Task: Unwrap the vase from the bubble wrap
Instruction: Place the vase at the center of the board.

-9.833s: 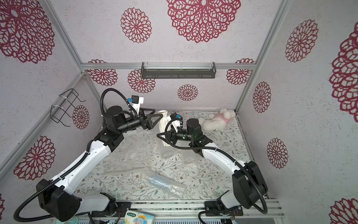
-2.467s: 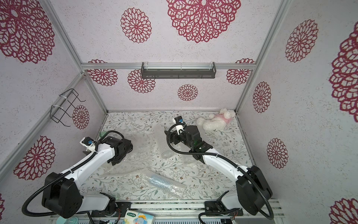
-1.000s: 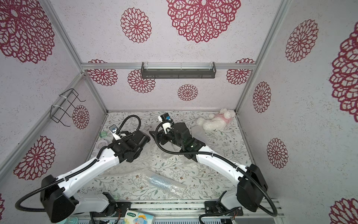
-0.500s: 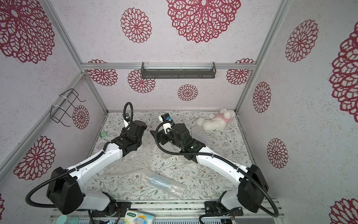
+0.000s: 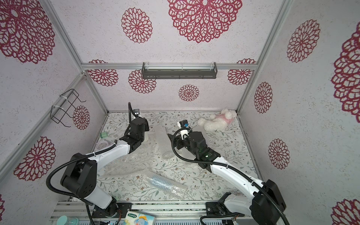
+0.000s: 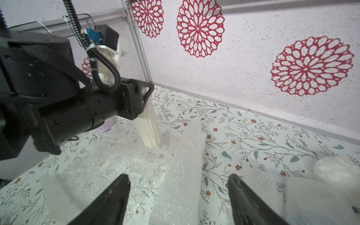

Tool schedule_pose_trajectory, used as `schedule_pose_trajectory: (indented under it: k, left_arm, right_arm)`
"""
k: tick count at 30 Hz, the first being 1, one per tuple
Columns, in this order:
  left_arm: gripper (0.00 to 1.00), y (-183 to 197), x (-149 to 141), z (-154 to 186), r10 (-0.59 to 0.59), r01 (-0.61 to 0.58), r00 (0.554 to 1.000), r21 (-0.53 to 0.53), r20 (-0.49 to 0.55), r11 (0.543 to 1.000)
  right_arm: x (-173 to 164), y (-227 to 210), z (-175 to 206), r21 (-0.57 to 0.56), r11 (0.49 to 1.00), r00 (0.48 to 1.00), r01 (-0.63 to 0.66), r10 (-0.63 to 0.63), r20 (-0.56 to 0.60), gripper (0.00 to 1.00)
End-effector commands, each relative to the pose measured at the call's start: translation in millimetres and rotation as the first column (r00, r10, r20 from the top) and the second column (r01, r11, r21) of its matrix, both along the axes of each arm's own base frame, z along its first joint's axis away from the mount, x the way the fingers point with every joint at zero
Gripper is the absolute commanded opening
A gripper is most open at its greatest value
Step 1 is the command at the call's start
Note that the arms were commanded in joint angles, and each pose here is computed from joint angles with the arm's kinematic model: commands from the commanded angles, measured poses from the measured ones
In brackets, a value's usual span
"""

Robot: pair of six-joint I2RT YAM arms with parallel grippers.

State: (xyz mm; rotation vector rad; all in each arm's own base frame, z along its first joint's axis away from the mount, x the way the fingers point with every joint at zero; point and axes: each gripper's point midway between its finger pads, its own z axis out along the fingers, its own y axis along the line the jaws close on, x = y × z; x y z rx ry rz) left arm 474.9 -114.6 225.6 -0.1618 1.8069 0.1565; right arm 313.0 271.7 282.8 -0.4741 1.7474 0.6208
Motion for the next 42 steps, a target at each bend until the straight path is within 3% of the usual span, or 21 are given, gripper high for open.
schedule_pose_trajectory:
  k: [1, 18, 26, 38, 42]
  left_arm:
    - [0.37, -2, 14, 48, -0.040, 0.050, 0.979, -0.045, 0.200, 0.998]
    - [0.39, 24, 92, 35, -0.024, 0.039, 0.969, -0.056, 0.246, 0.998]
    - [0.38, 31, 129, -2, -0.021, 0.030, 0.982, -0.048, 0.187, 0.998]
    - [0.41, 33, 143, -30, -0.024, 0.029, 0.991, -0.041, 0.135, 0.999]
    - [0.54, 34, 142, -28, -0.021, 0.026, 0.992, -0.044, 0.121, 0.999]
  right_arm:
    - [3, -10, 27, 0.055, 0.998, 0.996, 0.019, -0.024, 0.088, 0.82]
    - [23, -16, -3, 0.078, 0.997, 0.997, 0.017, -0.023, 0.068, 0.83]
    - [33, -15, -14, 0.081, 0.997, 0.998, 0.012, -0.017, 0.054, 0.83]
    - [42, -12, -23, 0.091, 0.996, 0.999, -0.001, -0.003, 0.044, 0.83]
    - [43, -13, -21, 0.094, 0.996, 0.999, 0.001, -0.006, 0.050, 0.83]
